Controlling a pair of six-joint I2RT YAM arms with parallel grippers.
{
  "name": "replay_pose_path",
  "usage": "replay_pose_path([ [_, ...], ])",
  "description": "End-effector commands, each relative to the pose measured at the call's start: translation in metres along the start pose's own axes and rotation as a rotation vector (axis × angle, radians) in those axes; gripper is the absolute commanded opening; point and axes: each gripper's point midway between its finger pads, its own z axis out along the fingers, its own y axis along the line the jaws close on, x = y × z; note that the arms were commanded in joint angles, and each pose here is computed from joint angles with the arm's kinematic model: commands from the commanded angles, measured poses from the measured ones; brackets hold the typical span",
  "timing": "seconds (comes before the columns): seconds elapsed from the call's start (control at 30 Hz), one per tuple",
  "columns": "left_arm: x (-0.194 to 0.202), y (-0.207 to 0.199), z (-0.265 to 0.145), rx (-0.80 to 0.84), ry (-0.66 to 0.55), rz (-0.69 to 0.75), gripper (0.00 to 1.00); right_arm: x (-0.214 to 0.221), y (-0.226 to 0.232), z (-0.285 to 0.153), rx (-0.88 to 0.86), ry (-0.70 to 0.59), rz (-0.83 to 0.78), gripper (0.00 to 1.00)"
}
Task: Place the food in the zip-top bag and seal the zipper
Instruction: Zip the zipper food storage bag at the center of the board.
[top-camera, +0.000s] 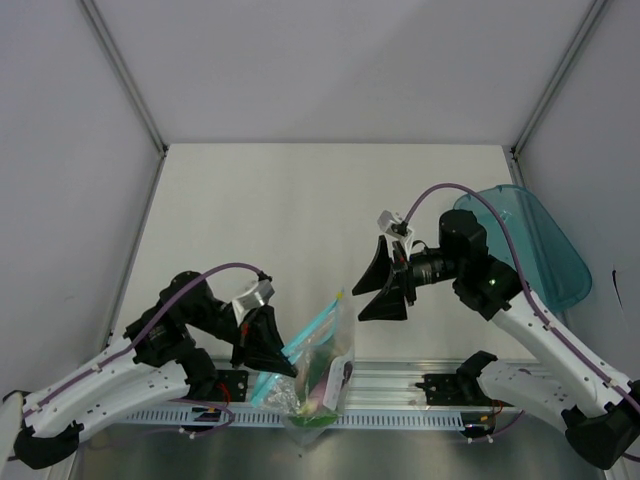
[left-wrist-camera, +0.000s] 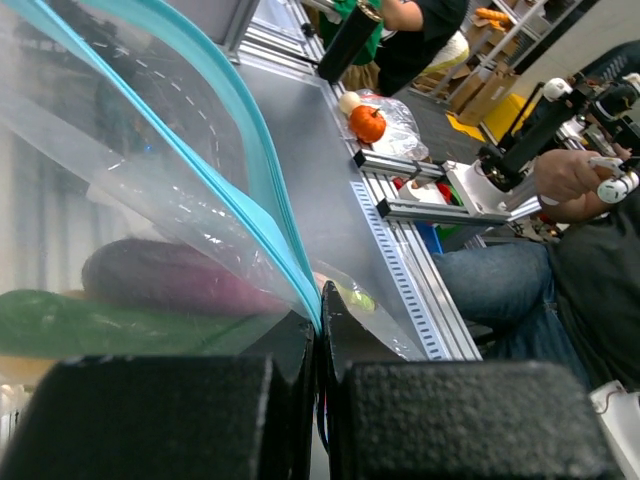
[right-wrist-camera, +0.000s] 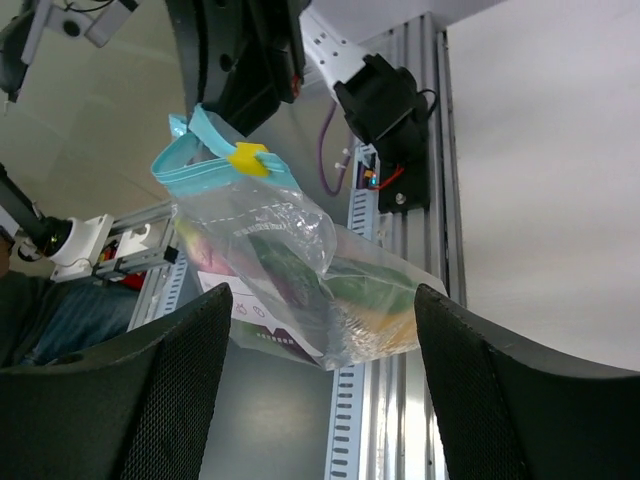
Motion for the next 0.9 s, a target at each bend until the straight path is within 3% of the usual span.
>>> replay_pose_path([
  [0.0, -0.007, -0.013, 0.000, 0.075, -0.010, 0.052, 0.01, -0.008, 0.017, 0.003, -0.112, -0.008, -0.070, 0.75],
  [0.37, -0.016, -0.016, 0.003, 0.105, -0.025, 0.063, 0.01, -0.016, 0.030, 0.033, -0.230, 0.026, -0.090, 0.71],
  [0.57, -0.017, -0.012, 0.004, 0.085, -0.030, 0.061, 0.01, -0.010, 0.049, 0.047, -0.320, 0.040, -0.109, 0.63],
  [0.67, -0.012, -0.007, 0.004, 0.065, -0.020, 0.044, 0.01, -0.007, 0.052, 0.051, -0.337, 0.054, -0.102, 0.46],
  [0.7, -0.012, -0.004, 0.005, 0.057, -0.018, 0.047, 0.00, -0.006, 0.052, 0.051, -0.335, 0.054, -0.099, 0.30],
  [0.8, -0.008, 0.003, 0.004, 0.016, -0.011, 0.031, 0.01, -0.007, 0.051, 0.052, -0.321, 0.048, -0.090, 0.00],
  [0.83, -0.009, 0.004, 0.004, 0.004, -0.014, 0.032, 0.01, -0.006, 0.050, 0.052, -0.316, 0.048, -0.088, 0.00],
  [0.87, -0.008, 0.011, 0.003, -0.042, -0.019, 0.020, 0.08, -0.007, 0.047, 0.053, -0.298, 0.043, -0.083, 0.00],
])
